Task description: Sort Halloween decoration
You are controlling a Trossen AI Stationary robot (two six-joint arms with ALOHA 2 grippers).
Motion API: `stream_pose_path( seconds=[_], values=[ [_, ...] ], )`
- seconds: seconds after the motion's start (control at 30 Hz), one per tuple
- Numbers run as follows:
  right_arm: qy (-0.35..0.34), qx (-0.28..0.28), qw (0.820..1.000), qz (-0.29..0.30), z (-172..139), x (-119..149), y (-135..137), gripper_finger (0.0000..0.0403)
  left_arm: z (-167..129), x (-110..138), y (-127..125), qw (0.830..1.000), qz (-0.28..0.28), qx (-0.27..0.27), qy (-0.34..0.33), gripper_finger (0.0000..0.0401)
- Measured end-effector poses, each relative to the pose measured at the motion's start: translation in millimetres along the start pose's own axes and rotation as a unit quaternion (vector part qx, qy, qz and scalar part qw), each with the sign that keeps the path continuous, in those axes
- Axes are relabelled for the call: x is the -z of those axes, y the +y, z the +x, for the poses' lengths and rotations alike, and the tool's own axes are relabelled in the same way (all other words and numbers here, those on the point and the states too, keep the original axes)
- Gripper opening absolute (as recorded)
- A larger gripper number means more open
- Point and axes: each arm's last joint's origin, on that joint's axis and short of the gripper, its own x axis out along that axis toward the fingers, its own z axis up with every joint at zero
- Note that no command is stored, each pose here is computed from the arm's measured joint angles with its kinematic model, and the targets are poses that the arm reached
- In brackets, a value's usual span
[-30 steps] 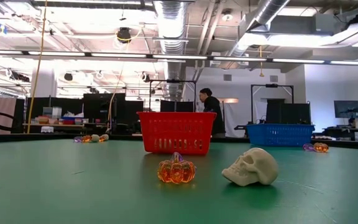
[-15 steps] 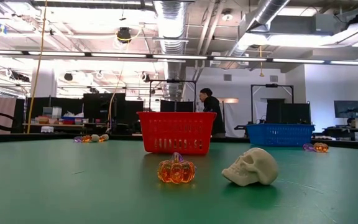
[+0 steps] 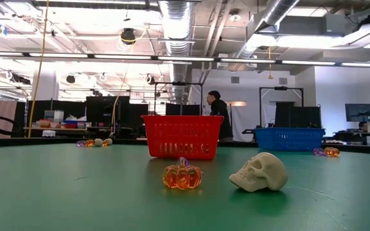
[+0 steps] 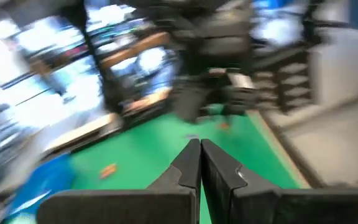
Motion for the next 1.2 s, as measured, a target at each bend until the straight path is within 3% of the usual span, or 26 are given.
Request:
stream_pose_path(
  seconds=[0.07,0.17,0.33,0.43,0.87,1.2],
  values=[
    [-0.006,0.001,1.0,0.01,1,1,-1,0.0225,-15,-1,4,0.999,-0.012,-0.029,0.001,0.0],
    [-0.007,0.005,1.0,0.01,3,5,-2,0.0219,-39,14,8,0.999,-0.024,-0.002,-0.031,0.0],
    [-0.008,0.0,1.0,0.021,4,13,-2,0.0208,-67,39,32,0.98,-0.135,0.021,-0.144,0.0],
    [-0.021,-0.01,0.999,0.033,4,16,-1,0.0201,-73,49,38,0.971,-0.161,0.039,-0.173,0.0],
    [-0.06,-0.028,0.996,0.054,4,18,0,0.0191,-72,42,38,0.971,-0.157,0.045,-0.177,0.0],
    [-0.056,-0.001,0.997,0.05,24,18,6,0.0191,-71,44,37,0.973,-0.151,0.043,-0.168,0.0]
  ],
)
